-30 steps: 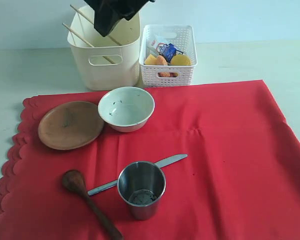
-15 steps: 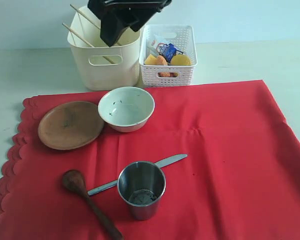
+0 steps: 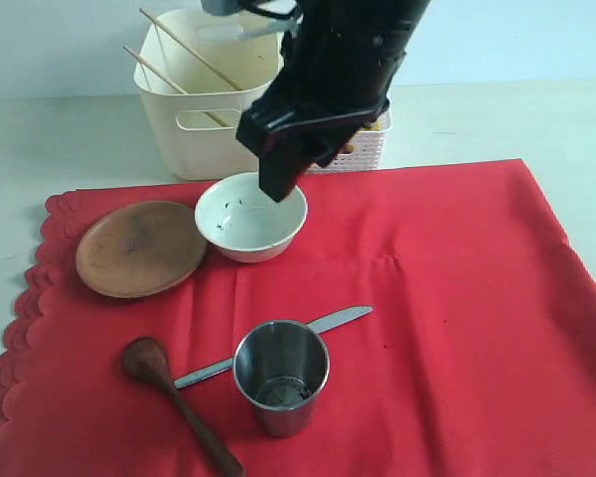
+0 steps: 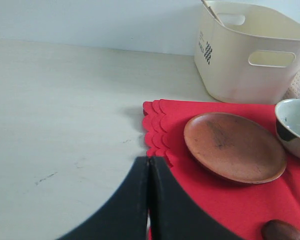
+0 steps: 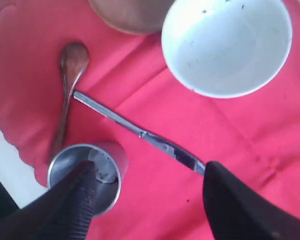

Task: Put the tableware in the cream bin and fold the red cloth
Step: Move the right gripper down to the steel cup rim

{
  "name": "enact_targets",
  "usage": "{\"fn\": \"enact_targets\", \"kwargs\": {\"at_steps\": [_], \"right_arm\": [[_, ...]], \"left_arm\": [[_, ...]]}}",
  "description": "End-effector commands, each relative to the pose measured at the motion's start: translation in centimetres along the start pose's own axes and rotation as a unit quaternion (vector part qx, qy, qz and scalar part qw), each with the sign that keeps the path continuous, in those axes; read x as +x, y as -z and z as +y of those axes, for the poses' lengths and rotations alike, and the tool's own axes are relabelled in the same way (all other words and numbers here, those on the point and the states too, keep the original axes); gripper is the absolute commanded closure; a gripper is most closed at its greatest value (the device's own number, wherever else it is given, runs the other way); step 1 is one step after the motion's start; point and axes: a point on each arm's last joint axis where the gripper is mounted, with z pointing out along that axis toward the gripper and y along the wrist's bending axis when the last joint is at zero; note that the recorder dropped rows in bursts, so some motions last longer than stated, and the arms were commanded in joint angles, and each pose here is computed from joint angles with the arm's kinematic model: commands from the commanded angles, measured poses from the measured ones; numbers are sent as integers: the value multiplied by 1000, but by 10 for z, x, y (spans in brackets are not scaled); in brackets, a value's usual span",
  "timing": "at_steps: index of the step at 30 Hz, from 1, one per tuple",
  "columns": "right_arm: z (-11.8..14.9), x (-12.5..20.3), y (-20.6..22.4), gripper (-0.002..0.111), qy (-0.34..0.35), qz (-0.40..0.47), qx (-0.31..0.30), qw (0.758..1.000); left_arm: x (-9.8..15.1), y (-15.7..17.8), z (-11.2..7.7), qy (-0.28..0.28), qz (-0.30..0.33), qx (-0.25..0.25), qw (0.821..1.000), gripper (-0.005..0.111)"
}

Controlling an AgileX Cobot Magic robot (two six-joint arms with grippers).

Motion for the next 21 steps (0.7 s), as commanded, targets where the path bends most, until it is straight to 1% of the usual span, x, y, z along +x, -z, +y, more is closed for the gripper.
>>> {"fn": "enact_targets", "kwargs": {"at_steps": [1, 8, 10, 16, 18, 21], "right_arm": [[-1, 15, -14, 49, -9, 29, -5, 1000], [-4, 32, -43, 49, -23, 49, -7, 999], [-3, 37, -50, 49, -30, 54, -18, 998], [7, 50, -65, 49, -30, 66, -84, 994], [8, 54, -71, 49, -35, 66, -91, 993], [7, 59, -79, 49, -40, 62, -84, 994]], "left_arm": [[0, 0, 0, 0, -6, -2, 1000, 107], [0, 0, 0, 0, -6, -2, 1000, 107], [0, 0, 0, 0, -6, -2, 1000, 107], [0, 0, 0, 0, -6, -2, 1000, 107], [0, 0, 0, 0, -6, -2, 1000, 107], [0, 0, 0, 0, -6, -2, 1000, 107]]}}
